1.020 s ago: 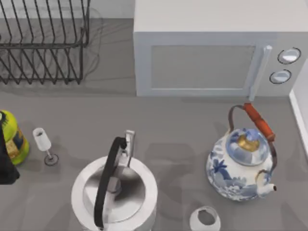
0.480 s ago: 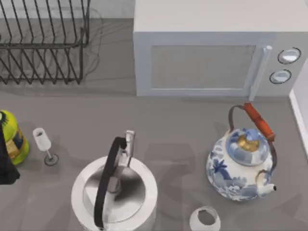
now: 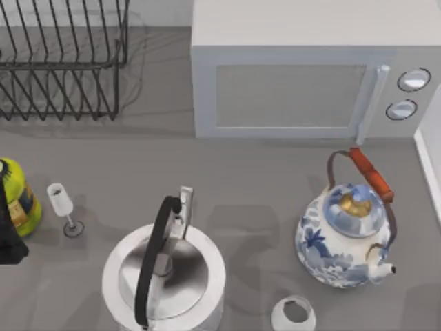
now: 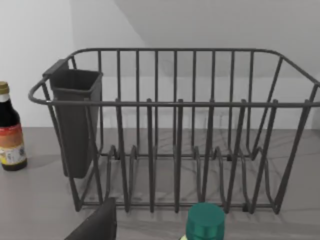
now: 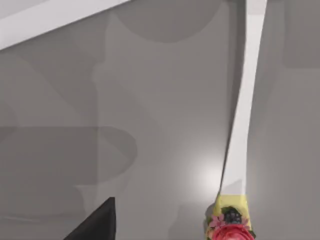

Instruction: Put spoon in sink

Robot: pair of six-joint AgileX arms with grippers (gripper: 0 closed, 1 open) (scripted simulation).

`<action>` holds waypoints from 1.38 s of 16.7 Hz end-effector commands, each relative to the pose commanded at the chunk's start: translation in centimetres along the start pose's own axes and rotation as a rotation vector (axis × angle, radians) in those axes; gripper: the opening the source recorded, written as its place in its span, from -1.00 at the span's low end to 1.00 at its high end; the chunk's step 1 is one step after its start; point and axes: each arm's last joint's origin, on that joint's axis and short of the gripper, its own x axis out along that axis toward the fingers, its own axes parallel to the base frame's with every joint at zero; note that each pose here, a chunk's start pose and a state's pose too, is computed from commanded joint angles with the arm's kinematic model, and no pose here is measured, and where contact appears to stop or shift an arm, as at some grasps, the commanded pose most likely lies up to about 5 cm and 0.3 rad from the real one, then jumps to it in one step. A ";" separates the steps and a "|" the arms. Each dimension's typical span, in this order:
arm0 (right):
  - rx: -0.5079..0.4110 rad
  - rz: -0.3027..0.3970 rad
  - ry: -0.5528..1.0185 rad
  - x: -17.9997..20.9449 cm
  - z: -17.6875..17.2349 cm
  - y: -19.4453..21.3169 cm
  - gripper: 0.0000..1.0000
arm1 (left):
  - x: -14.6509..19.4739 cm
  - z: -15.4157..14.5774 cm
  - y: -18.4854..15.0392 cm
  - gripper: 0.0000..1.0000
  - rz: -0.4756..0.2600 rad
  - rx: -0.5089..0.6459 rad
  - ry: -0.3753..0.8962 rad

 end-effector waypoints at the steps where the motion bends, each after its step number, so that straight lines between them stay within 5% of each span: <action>1: 0.012 0.004 0.034 0.1 0.4 -0.4 1.00 | 0.0 0.0 0.0 1.00 0.000 0.000 0.000; 10: 0.026 0.012 0.081 0.7 1.0 -0.9 1.00 | 0.0 0.0 0.0 1.00 0.000 0.000 0.000; 19: 0.028 0.011 0.075 9.3 0.6 -0.9 1.00 | 0.0 0.0 0.0 1.00 0.000 0.000 0.000; 23: 0.028 0.012 0.080 10.2 0.3 -0.9 1.00 | 0.0 0.0 0.0 1.00 0.000 0.000 0.000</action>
